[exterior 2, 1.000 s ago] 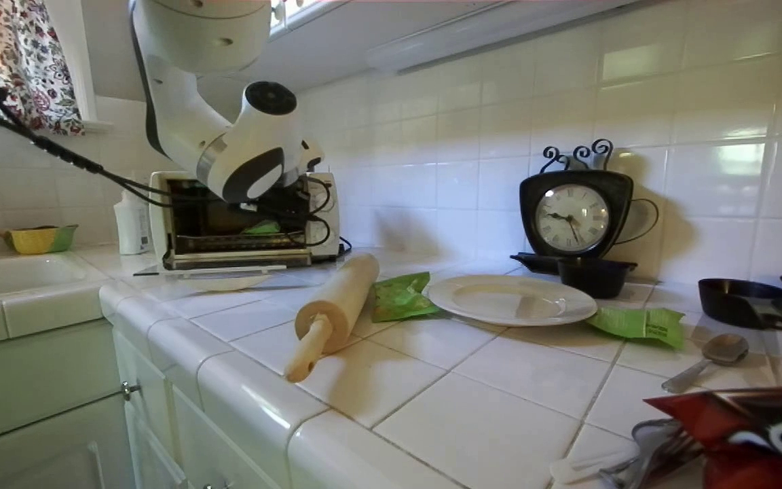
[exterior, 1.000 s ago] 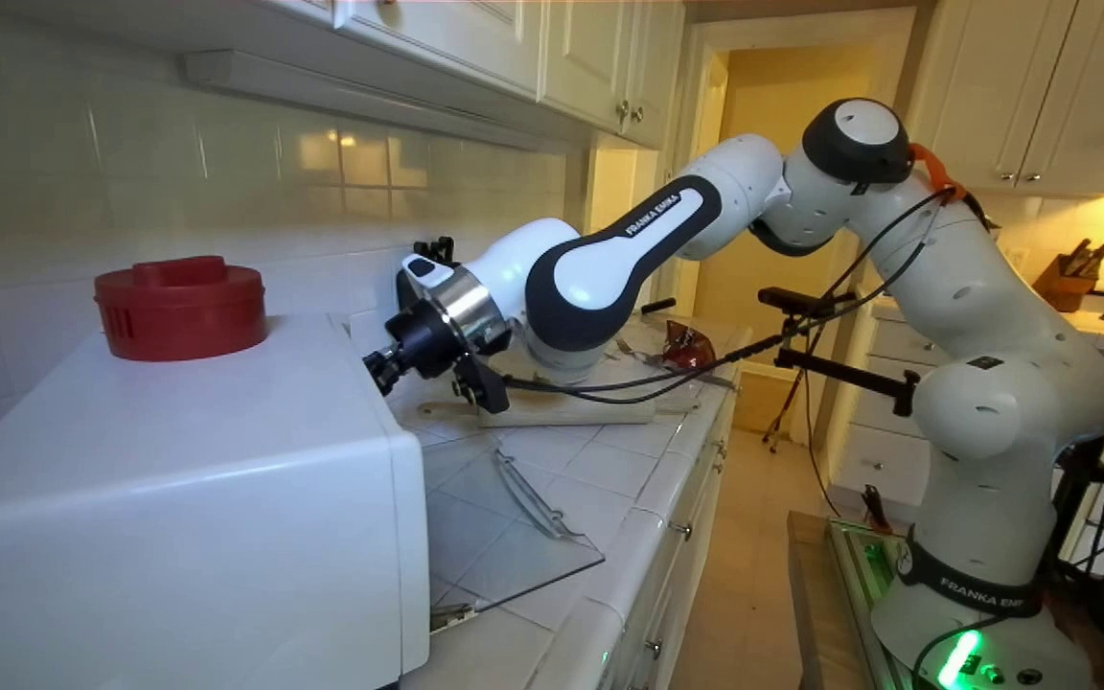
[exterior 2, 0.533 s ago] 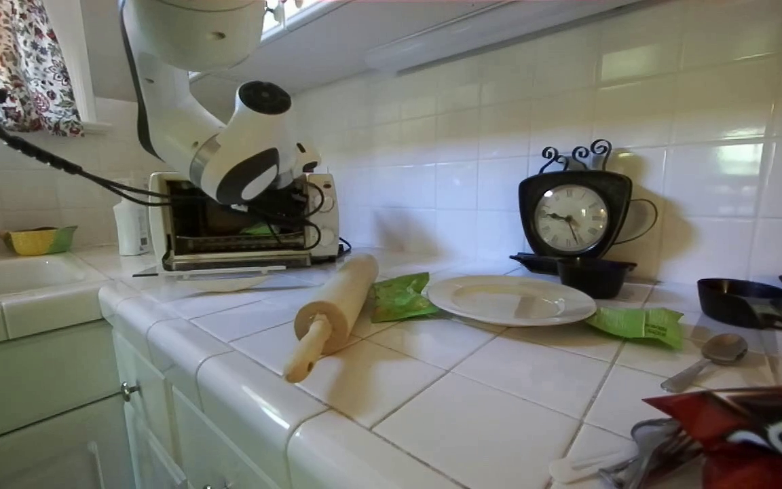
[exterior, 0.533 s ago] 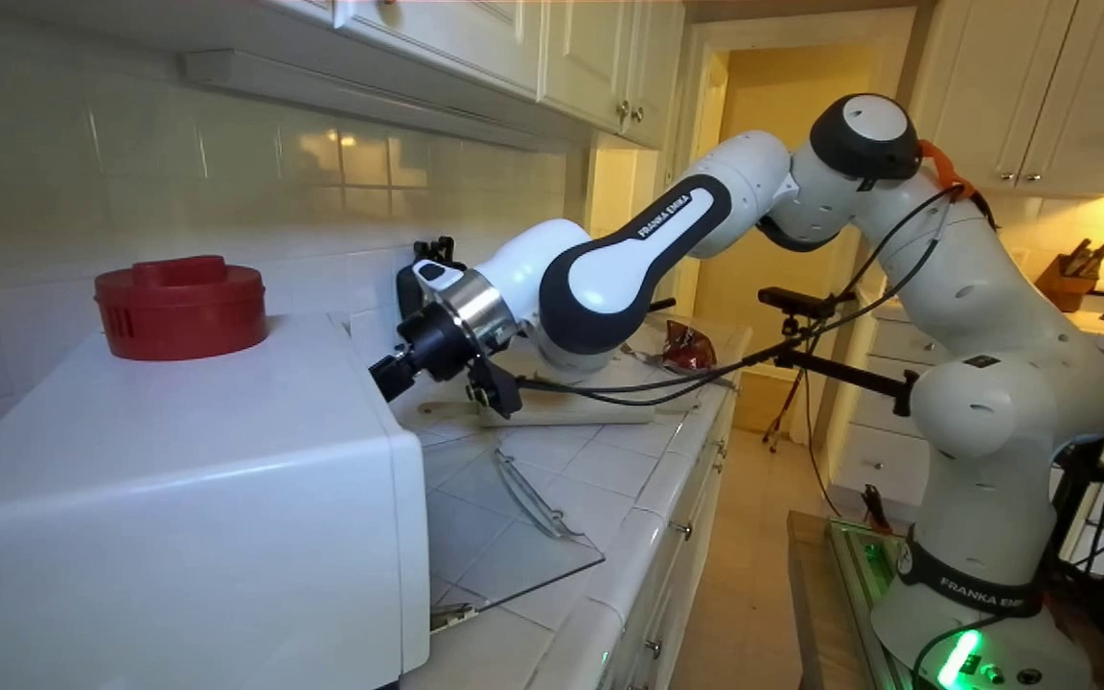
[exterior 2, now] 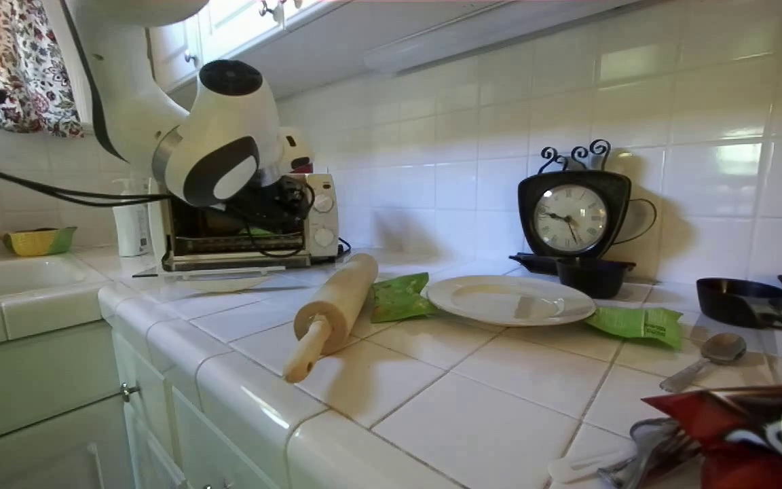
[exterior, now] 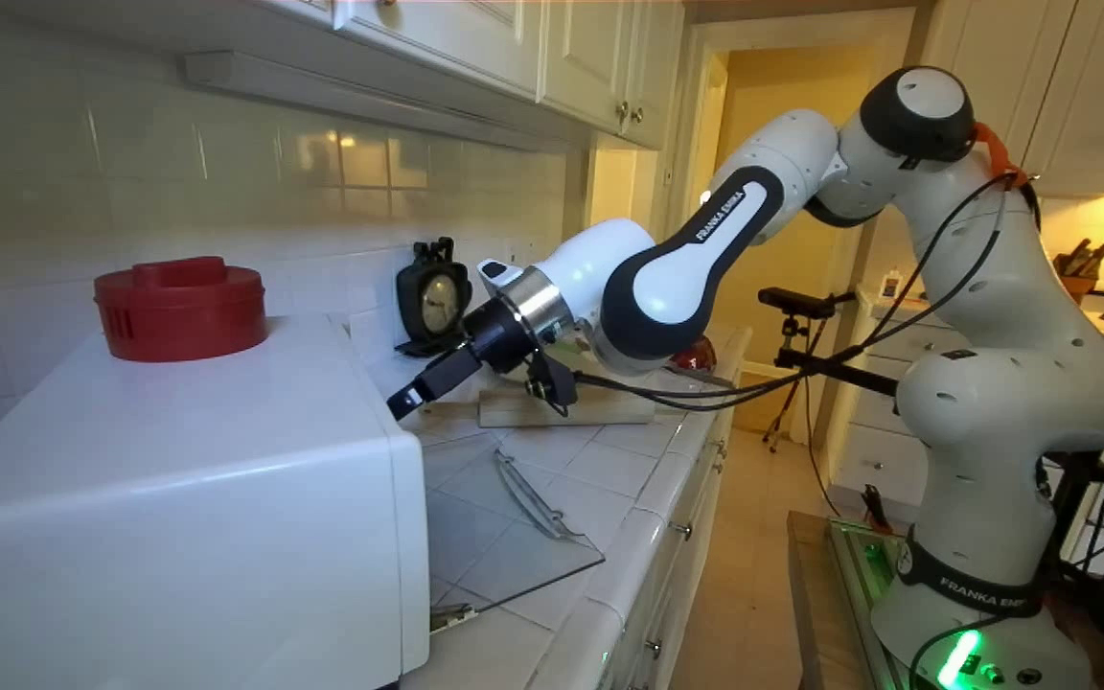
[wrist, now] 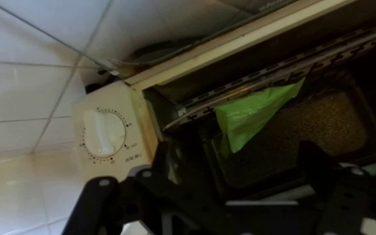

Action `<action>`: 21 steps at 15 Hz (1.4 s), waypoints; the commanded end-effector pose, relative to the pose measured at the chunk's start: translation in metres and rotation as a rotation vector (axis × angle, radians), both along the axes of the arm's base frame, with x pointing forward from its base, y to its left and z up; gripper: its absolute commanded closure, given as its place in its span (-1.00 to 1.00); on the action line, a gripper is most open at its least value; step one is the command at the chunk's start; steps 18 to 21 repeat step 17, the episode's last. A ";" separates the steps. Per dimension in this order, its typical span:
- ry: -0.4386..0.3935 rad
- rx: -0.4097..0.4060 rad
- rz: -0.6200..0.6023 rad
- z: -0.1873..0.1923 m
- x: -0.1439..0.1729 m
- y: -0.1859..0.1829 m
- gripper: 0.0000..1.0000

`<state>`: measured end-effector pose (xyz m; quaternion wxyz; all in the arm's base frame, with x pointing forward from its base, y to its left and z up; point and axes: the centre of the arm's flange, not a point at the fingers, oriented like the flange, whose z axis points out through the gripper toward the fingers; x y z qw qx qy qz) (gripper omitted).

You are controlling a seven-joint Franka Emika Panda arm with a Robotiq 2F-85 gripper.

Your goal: Open the oven and put the green packet into it

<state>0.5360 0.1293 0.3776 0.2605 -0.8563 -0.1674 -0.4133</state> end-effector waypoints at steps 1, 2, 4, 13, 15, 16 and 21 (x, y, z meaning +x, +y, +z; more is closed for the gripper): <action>0.071 -0.059 -0.139 0.013 -0.052 -0.014 -1.00; 0.094 -0.066 -0.181 0.016 -0.062 -0.020 -1.00; 0.128 -0.068 -0.267 0.020 -0.082 -0.033 -1.00; 0.158 -0.089 -0.501 0.001 -0.062 -0.084 -1.00; 0.159 -0.088 -0.495 0.000 -0.062 -0.082 -1.00; 0.159 -0.089 -0.489 0.000 -0.062 -0.079 -1.00; 0.159 -0.089 -0.484 0.000 -0.062 -0.077 -1.00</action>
